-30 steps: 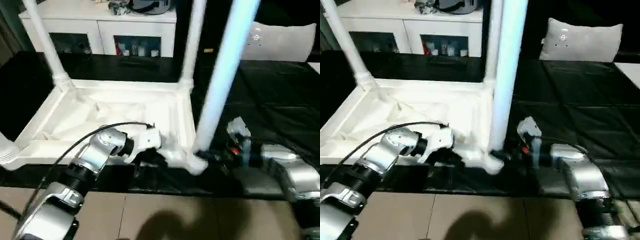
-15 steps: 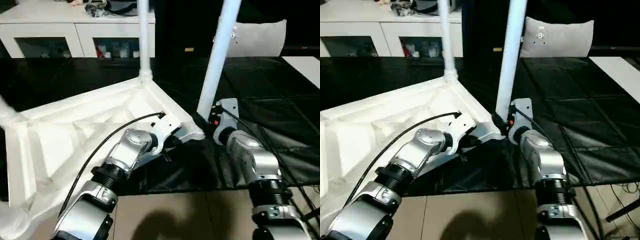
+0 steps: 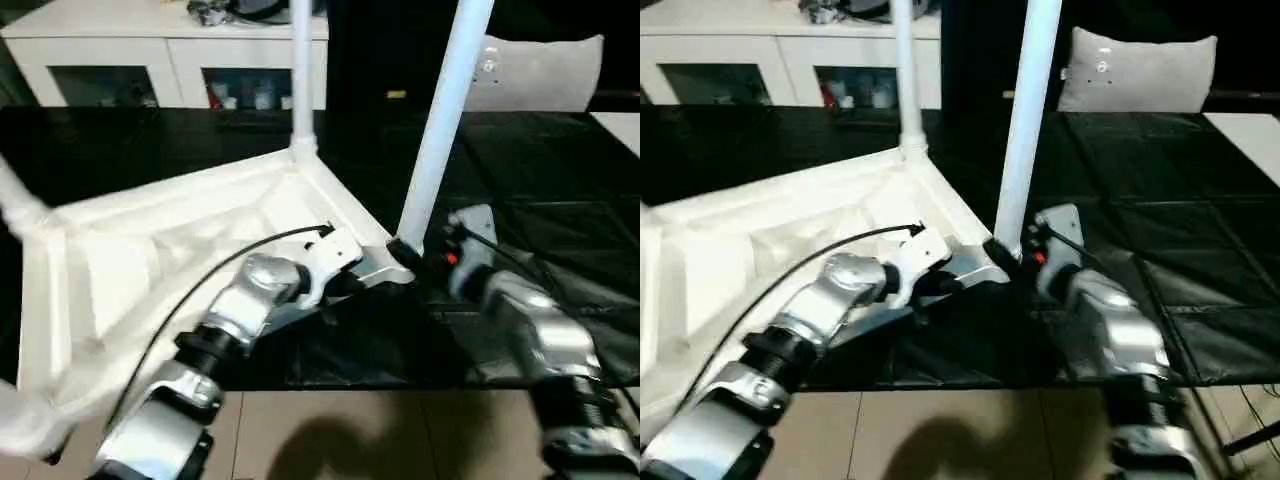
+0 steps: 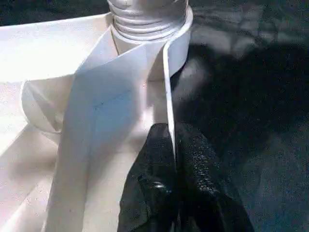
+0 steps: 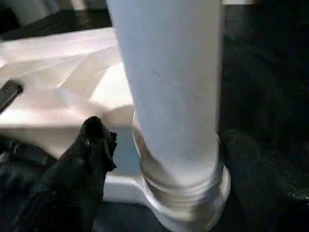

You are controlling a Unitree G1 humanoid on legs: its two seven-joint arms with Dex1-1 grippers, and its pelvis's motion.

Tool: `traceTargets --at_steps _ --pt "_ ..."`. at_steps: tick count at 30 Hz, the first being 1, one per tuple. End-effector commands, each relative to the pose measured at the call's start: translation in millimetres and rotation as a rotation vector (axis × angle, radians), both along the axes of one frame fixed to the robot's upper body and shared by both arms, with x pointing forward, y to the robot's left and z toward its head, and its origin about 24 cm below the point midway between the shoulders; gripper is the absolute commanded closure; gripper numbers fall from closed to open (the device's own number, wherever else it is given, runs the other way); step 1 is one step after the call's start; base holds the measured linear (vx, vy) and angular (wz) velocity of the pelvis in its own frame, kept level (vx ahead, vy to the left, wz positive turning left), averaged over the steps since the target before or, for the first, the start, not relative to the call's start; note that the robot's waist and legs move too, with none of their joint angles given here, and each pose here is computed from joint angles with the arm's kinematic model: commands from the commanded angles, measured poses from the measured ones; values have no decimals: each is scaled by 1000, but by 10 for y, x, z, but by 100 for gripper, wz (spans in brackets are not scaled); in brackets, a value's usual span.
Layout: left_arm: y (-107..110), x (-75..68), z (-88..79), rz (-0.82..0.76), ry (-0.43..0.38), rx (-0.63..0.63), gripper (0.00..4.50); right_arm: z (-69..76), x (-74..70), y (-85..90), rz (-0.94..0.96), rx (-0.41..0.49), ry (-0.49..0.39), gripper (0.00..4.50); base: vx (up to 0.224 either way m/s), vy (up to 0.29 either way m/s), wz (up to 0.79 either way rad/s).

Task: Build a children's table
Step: Rotate leg to tighten

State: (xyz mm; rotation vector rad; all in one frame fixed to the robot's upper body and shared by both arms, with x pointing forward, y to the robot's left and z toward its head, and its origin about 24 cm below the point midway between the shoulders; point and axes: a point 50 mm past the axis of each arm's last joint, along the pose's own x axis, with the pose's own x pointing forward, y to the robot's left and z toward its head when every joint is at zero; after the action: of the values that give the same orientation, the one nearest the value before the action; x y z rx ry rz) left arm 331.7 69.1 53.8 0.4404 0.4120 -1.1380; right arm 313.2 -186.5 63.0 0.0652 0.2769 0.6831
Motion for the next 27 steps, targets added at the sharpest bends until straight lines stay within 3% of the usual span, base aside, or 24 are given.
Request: traceTargets --at_steps 1,6,9,16,27 --pt "41 -53 -4 -113 -5 28 450 111 -32 -54 95 -18 -43 37 0 0 0" --pt "191 -161 -23 -315 12 52 450 163 -149 -217 317 -129 -39 16 0 0 0" --pt "229 -190 -25 -364 32 63 450 174 -189 -220 387 -126 -24 16 0 0 0" --pt "365 -262 14 -550 75 118 450 191 -271 -160 604 -135 0 77 0 0 0" --pt "372 -295 18 -635 89 134 450 106 -350 -18 773 -96 46 169 0 0 0"
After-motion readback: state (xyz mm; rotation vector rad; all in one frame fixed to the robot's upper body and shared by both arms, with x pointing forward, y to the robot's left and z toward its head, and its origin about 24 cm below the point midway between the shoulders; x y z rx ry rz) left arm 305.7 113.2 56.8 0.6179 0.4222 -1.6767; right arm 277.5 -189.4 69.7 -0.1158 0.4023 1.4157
